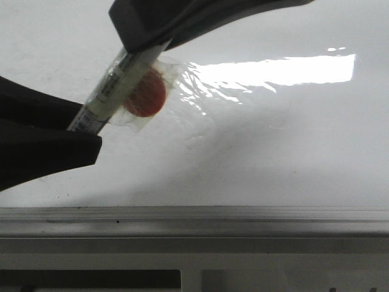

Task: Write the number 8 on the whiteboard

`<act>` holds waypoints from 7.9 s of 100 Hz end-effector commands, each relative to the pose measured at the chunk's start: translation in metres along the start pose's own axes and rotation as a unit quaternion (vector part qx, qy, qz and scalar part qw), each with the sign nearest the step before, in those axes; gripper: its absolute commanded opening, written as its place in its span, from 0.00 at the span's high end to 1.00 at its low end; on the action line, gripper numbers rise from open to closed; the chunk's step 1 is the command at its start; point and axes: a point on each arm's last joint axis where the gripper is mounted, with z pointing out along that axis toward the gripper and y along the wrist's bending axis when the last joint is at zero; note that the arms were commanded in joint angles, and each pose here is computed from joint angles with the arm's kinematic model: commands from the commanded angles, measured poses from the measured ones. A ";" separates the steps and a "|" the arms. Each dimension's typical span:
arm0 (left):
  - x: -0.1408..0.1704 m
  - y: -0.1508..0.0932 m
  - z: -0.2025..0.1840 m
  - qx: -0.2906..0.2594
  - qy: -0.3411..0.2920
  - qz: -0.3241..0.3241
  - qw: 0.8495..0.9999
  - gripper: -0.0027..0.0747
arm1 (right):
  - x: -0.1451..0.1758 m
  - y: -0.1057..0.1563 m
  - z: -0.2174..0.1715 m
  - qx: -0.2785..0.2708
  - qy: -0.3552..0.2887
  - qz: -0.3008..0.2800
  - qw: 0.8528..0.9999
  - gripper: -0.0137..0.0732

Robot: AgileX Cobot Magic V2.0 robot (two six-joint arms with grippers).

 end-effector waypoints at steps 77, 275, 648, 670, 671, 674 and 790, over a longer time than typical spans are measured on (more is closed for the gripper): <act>-0.042 0.030 -0.080 -0.200 -0.101 -0.131 0.966 0.63 | -0.073 -0.041 -0.055 0.085 -0.091 0.033 0.992 0.89; -0.037 0.012 -0.044 -0.088 -0.067 -0.093 0.989 0.63 | -0.072 -0.012 -0.023 0.039 0.026 0.037 0.998 0.89; 0.017 -0.014 -0.104 -0.145 -0.135 -0.402 0.894 0.99 | 0.116 0.001 -0.149 0.042 -0.223 -0.040 0.973 0.92; 0.018 -0.015 -0.103 -0.145 -0.132 -0.402 0.894 0.99 | 0.120 0.000 -0.149 0.042 -0.224 -0.040 0.973 0.92; 0.018 -0.015 -0.103 -0.145 -0.132 -0.402 0.894 0.99 | 0.120 0.000 -0.149 0.042 -0.224 -0.040 0.973 0.92; 0.018 -0.015 -0.103 -0.145 -0.132 -0.402 0.894 0.99 | 0.120 0.000 -0.149 0.042 -0.224 -0.040 0.973 0.92; 0.049 -0.001 -0.139 -0.504 -0.026 -0.234 0.831 0.99 | 0.120 0.000 -0.149 0.042 -0.224 -0.040 0.973 0.92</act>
